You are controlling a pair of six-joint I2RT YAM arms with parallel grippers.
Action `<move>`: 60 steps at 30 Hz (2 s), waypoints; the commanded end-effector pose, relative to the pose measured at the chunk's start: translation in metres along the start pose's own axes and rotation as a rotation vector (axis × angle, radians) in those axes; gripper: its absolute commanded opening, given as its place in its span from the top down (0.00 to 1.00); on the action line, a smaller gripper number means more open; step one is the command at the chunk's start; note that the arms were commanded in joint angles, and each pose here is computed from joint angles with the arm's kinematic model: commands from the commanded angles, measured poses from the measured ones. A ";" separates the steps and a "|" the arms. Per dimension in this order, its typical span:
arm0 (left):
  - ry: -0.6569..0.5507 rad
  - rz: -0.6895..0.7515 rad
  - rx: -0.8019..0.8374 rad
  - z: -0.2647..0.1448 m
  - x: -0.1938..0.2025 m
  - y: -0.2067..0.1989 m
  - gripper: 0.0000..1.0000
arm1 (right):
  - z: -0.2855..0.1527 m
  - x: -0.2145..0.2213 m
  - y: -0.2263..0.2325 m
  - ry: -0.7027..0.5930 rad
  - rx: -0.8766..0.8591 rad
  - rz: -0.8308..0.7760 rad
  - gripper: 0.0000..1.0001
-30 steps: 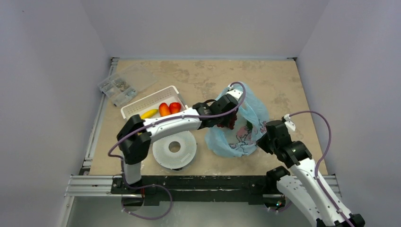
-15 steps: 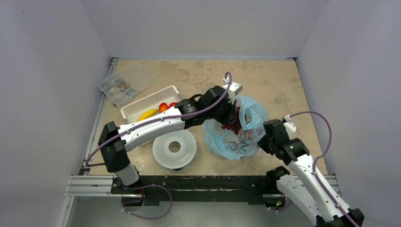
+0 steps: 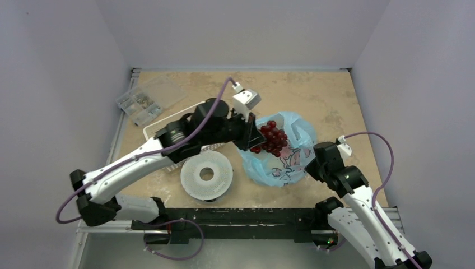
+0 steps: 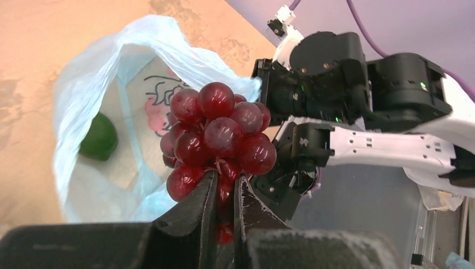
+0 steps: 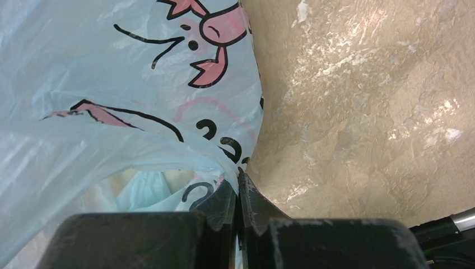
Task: Take the fake fruits out of the plastic bag
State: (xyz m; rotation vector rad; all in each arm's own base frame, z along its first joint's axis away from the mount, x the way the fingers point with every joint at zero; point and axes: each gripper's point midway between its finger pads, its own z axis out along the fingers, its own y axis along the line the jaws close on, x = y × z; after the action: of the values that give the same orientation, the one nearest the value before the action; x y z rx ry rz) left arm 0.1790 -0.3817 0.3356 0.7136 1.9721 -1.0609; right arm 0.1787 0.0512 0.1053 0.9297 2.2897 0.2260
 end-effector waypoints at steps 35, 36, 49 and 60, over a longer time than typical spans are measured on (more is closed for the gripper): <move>0.451 -0.044 -1.238 -0.173 0.097 0.321 1.00 | 0.000 -0.002 0.009 -0.007 -0.042 -0.030 1.00; 0.460 -0.053 -1.238 -0.173 0.098 0.323 1.00 | 0.000 -0.002 0.009 -0.006 -0.044 -0.031 1.00; 0.444 -0.226 -1.344 -0.207 0.106 0.332 0.03 | -0.002 -0.002 0.012 -0.006 -0.069 -0.032 1.00; 0.277 -0.049 -1.220 -0.187 0.081 0.299 0.02 | -0.002 0.000 0.014 0.001 -0.082 -0.044 1.00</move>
State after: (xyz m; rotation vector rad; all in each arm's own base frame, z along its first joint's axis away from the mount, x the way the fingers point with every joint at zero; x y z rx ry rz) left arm 0.2878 -0.0390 0.1937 0.0036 2.4766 0.4166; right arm 0.1804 0.0593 0.1077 0.8608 2.3061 0.2787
